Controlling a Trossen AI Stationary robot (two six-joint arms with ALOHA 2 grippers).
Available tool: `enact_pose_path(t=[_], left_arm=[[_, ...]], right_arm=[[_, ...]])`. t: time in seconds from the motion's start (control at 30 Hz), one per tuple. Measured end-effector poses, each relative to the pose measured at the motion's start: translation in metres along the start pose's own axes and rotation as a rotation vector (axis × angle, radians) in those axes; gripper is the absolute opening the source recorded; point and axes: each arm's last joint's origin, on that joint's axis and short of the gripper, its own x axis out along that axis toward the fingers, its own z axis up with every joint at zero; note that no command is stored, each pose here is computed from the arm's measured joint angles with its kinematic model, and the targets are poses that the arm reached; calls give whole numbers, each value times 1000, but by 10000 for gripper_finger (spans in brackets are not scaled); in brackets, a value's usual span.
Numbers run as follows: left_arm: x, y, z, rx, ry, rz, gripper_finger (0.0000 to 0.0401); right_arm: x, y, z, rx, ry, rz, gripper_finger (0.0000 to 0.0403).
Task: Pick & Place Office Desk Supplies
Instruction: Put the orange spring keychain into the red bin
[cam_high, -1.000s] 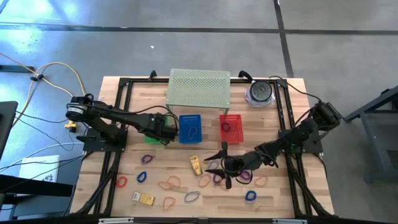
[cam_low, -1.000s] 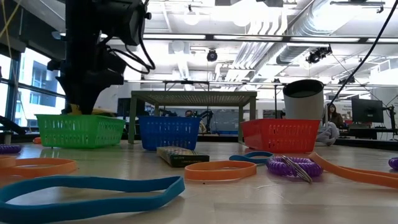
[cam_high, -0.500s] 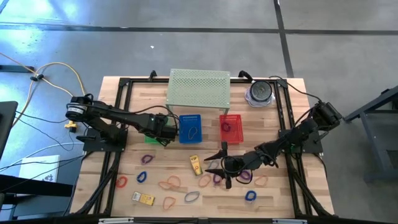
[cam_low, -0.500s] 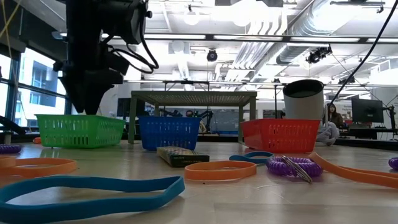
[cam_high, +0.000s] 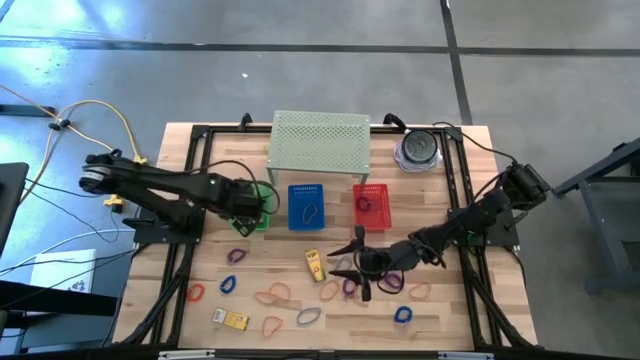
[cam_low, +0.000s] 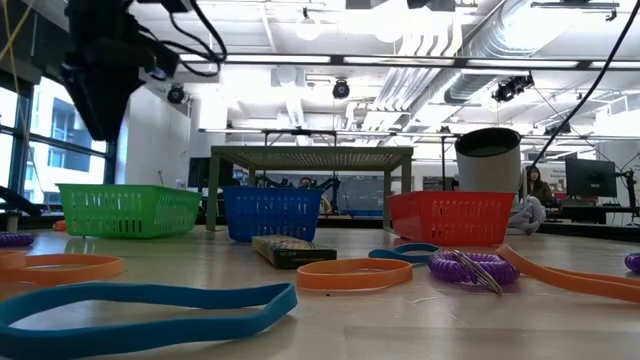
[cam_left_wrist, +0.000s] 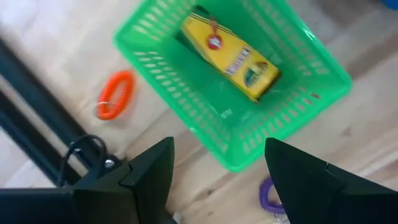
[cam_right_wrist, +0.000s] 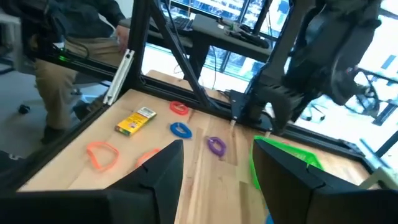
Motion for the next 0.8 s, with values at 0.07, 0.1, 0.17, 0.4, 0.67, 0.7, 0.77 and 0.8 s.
enact_pose_path(t=[0.07, 0.1, 0.17, 0.4, 0.67, 0.7, 0.77, 0.8], left_arm=[[-2, 7, 3, -68, -17, 5, 241], [-2, 10, 7, -106, -18, 7, 241], [1, 17, 14, -126, -7, 32, 241], [10, 54, 33, -176, 108, 136, 241], [23, 84, 44, -228, 197, 147, 241], [24, 88, 45, -231, 205, 150, 241], [29, 95, 47, -229, 217, 149, 241], [31, 98, 48, -218, 218, 146, 241]], right_arm=[[0, -1, 0, 18, -1, 15, 183], [1, -1, 0, 19, -2, 18, 183], [1, -1, 0, 22, -3, 23, 183], [1, 0, -1, 54, 5, 40, 183], [1, 0, -4, 45, 29, 43, 183], [1, 0, -4, 48, 30, 42, 183], [1, 0, -4, 53, 32, 42, 183], [1, 0, -4, 53, 31, 42, 183]])
